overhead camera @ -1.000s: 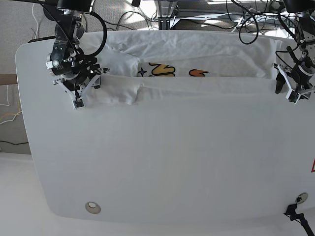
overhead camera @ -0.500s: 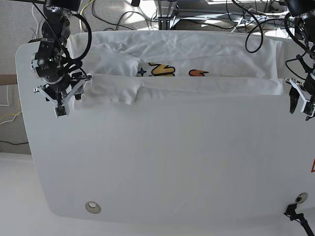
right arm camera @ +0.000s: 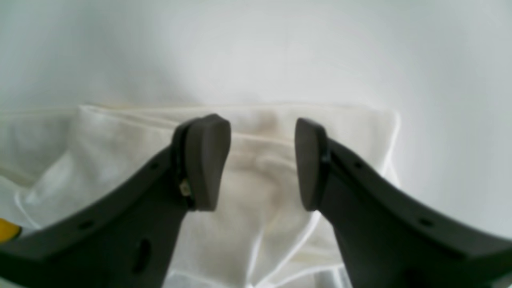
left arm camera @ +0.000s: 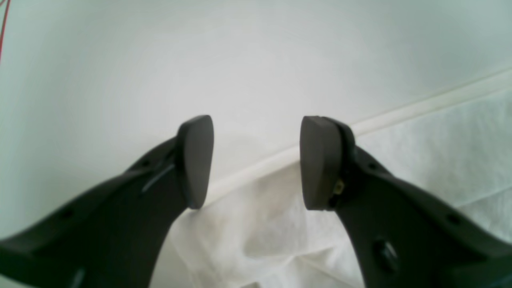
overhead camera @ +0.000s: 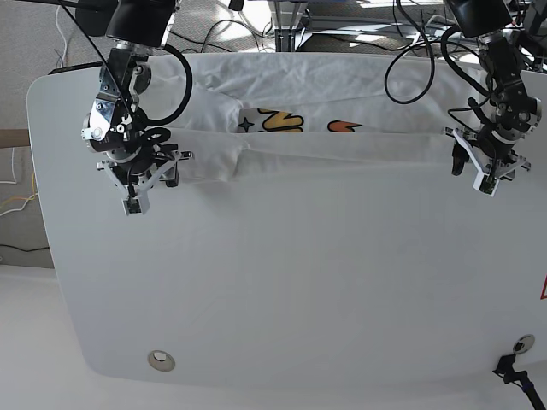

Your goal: Fold the T-shirt properly

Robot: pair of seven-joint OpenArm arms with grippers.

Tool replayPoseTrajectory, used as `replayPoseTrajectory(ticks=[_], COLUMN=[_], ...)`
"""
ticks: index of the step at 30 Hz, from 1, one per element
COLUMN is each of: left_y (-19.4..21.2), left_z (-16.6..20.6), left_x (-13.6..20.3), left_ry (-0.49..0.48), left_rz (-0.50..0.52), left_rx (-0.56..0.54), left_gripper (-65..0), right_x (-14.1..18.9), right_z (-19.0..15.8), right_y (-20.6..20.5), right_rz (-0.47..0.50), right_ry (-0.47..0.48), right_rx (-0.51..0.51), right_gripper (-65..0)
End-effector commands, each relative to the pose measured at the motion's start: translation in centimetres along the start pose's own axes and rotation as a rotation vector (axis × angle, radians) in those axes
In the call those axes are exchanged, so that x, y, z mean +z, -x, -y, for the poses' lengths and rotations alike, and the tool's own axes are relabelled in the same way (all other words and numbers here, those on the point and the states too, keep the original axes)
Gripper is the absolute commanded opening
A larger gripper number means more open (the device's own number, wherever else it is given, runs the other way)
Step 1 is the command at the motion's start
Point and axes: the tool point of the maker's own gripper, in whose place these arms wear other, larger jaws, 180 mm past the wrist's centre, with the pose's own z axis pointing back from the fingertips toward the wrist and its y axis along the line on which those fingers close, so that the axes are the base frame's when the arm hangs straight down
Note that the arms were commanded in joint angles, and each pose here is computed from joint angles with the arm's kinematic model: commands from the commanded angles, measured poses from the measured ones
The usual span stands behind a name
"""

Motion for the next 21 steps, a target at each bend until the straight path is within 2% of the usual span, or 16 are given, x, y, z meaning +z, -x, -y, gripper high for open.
replayPoseTrajectory(ticks=[1,9,15,18,20,21], left_y=[-1.6,-0.7,0.5,-0.1,-1.5,-1.4], left_z=[-1.1,-2.6,-2.8,-4.0,-4.3,-4.4], left_x=[0.6,3.9,5.6,6.0,6.0,6.0], left_ry=[-0.024,-0.084,-0.089,-0.12,-0.115,-0.111], left_rz=[0.061,0.041,0.0,0.028,0.081,0.076], left_rx=[-0.01,-0.088,-0.15,-0.118,-0.075,-0.059], left_gripper=[-32.6,-32.6,-32.6,-32.6,-32.6,-32.5], right_x=[0.5,0.8,0.8,0.7,0.7,0.7], right_z=[0.8,0.8,0.9,0.7,0.6,0.6], right_y=[-1.0,0.3,0.3,0.3,0.2,0.2], right_rz=[0.04,0.025,0.025,0.025,0.027,0.027], right_ry=[0.018,0.021,0.023,0.019,0.017,0.017], right_rx=[0.015,0.015,0.015,0.015,0.016,0.016], right_gripper=[-35.8,-36.0,-36.0,-36.0,-36.0,-36.0])
